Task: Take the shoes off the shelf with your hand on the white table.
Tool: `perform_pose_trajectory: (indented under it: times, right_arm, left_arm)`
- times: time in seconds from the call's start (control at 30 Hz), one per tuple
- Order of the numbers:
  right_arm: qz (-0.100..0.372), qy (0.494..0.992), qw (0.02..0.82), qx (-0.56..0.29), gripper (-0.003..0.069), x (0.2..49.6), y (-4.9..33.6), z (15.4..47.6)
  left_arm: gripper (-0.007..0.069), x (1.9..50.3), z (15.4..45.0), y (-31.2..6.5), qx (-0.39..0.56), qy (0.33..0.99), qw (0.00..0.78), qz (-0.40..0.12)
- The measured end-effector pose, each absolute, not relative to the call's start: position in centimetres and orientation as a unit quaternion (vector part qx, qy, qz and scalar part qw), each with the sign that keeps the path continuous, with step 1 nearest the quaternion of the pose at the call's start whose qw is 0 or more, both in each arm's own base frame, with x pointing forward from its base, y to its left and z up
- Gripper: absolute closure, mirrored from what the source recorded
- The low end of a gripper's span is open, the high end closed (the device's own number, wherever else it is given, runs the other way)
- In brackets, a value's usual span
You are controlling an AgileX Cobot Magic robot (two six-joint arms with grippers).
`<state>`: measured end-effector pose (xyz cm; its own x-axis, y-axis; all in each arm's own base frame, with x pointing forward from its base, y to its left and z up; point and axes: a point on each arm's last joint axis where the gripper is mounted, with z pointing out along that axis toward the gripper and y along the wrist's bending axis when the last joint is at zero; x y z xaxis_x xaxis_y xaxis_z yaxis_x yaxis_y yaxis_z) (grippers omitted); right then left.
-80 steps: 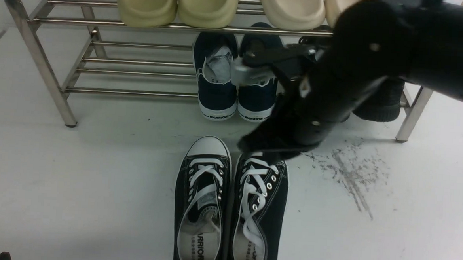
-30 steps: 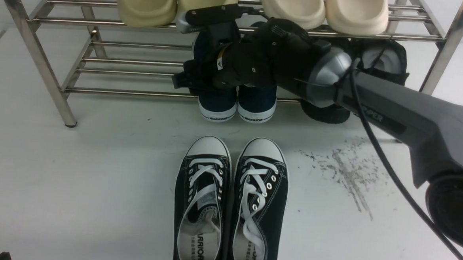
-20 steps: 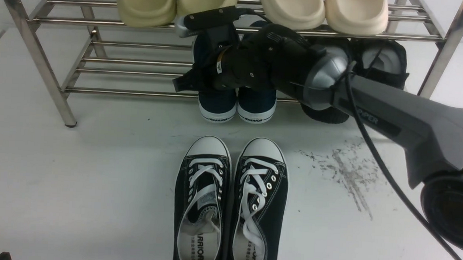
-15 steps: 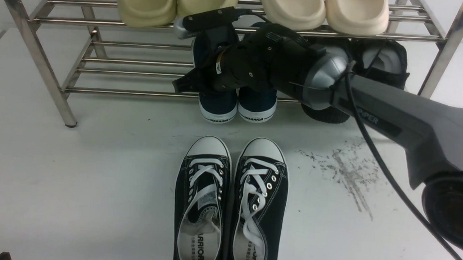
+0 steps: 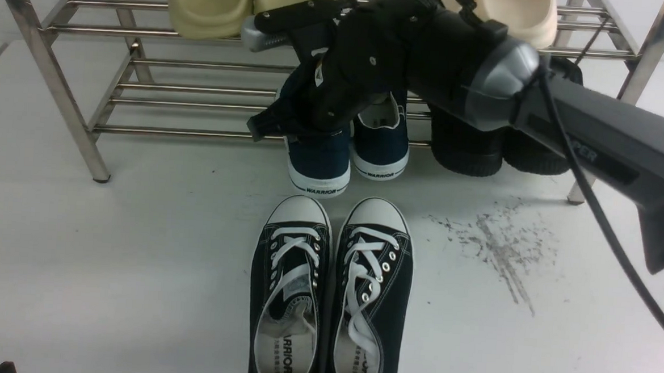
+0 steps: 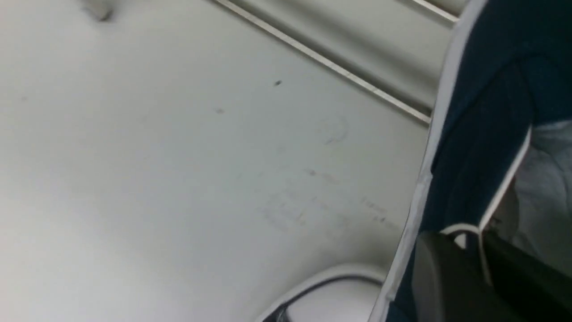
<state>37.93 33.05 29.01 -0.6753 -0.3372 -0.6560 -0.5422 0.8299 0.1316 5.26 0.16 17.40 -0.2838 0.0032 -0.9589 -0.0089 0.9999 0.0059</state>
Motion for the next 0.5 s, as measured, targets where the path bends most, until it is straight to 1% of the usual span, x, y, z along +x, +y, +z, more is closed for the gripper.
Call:
perform_pose_trajectory:
  times: [0.13, 0.23, 0.3, 0.33, 0.43, 0.47, 0.5]
  right_arm:
    - [0.161, 0.902, 0.296, -0.269, 0.0587, 36.6, 32.7, 30.3]
    - [0.163, 0.903, 0.275, -0.287, 0.059, 35.1, 32.3, 31.9]
    - [0.171, 0.9, 0.263, -0.304, 0.0592, 33.3, 31.9, 34.1]
    - [0.173, 0.899, 0.262, -0.305, 0.0592, 33.0, 31.8, 34.4]
    - [0.189, 0.885, 0.247, -0.348, 0.0592, 29.9, 30.9, 37.8]
    - [0.187, 0.884, 0.245, -0.353, 0.0592, 29.9, 30.9, 37.7]
    - [0.196, 0.878, 0.236, -0.366, 0.0592, 28.8, 30.4, 38.9]
  left_arm:
    - [0.0386, 5.3, 17.4, 0.2, -0.002, 0.801, 0.598, 0.005]
    - [0.0386, 5.3, 17.4, 0.2, -0.002, 0.801, 0.598, 0.005]
    - [0.0386, 5.3, 17.4, 0.2, -0.002, 0.801, 0.598, 0.005]
    - [0.0386, 5.3, 17.4, 0.2, -0.002, 0.801, 0.598, 0.005]
    - [0.0386, 5.3, 17.4, 0.2, -0.002, 0.801, 0.598, 0.005]
    - [0.0386, 5.3, 17.4, 0.2, -0.002, 0.801, 0.598, 0.005]
    - [0.0386, 5.3, 17.4, 0.2, -0.002, 0.801, 0.598, 0.005]
